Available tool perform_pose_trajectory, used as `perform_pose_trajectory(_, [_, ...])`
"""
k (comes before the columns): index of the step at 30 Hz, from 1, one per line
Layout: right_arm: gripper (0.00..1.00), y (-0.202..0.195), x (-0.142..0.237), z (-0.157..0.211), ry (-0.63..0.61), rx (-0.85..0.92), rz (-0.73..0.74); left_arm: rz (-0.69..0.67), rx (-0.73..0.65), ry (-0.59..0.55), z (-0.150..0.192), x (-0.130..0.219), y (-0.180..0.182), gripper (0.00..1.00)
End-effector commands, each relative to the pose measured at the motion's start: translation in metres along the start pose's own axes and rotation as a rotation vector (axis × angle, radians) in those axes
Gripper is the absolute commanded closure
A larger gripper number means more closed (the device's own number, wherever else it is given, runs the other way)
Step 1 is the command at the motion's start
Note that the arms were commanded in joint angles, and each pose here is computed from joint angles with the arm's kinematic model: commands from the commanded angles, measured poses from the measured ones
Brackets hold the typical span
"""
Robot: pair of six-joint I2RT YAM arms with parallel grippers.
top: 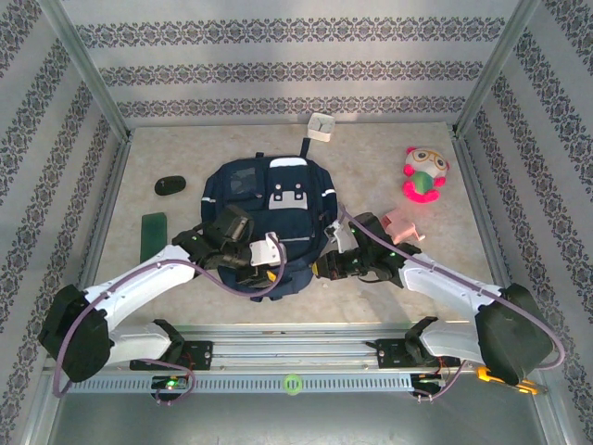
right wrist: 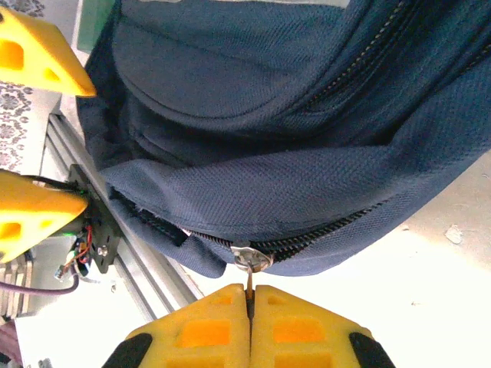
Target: Pack books, pencil case, and school supplies into a backpack
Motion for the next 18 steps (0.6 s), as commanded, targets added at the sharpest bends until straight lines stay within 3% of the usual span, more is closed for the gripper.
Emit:
perform_pose_trajectory(1, [1.00, 0.005, -0.001, -0.005, -0.020, 0.020, -0.016, -0.068, 0.049, -0.089, -0.034, -0.011, 0.014, 0.28])
perform_pose_trajectory(6, [1.00, 0.005, 0.000, -0.004, -0.020, 0.020, -0.017, -0.130, 0.093, -0.046, -0.047, -0.046, 0.031, 0.23])
perform_pose_trajectory(8, [1.00, 0.006, 0.001, -0.004, -0.024, 0.023, -0.019, -0.126, 0.091, -0.006, -0.043, -0.061, 0.031, 0.26])
perform_pose_trajectory(9, [1.00, 0.006, 0.002, -0.003, -0.026, 0.025, -0.017, -0.116, 0.093, 0.023, -0.039, -0.068, 0.030, 0.35])
perform_pose_trajectory(11, [1.00, 0.001, 0.004, -0.005, -0.043, 0.011, 0.008, -0.115, 0.094, 0.070, -0.031, -0.073, 0.030, 0.67])
perform_pose_trajectory(13, [1.00, -0.013, 0.008, -0.009, -0.076, -0.037, 0.060, -0.098, 0.078, 0.059, -0.029, -0.067, 0.024, 0.85])
perform_pose_trajectory(16, [1.00, -0.034, 0.011, -0.017, -0.111, -0.102, 0.145, -0.057, 0.020, -0.008, -0.030, -0.048, 0.010, 1.00])
perform_pose_trajectory(18, [1.00, -0.037, 0.009, -0.020, -0.115, -0.085, 0.164, -0.040, 0.010, -0.056, -0.029, -0.033, 0.003, 1.00])
Point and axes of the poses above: each hand's point on the last joint's axis, 136 mm out from that joint toward the fingers, its own x axis back along the fingers, its own y axis along the line the jaws close on, z = x × y, the point moved 6 cm from there along x, back along the fingers, and after that the axes turned 14 degrees about -x, right-handed, at the moved point
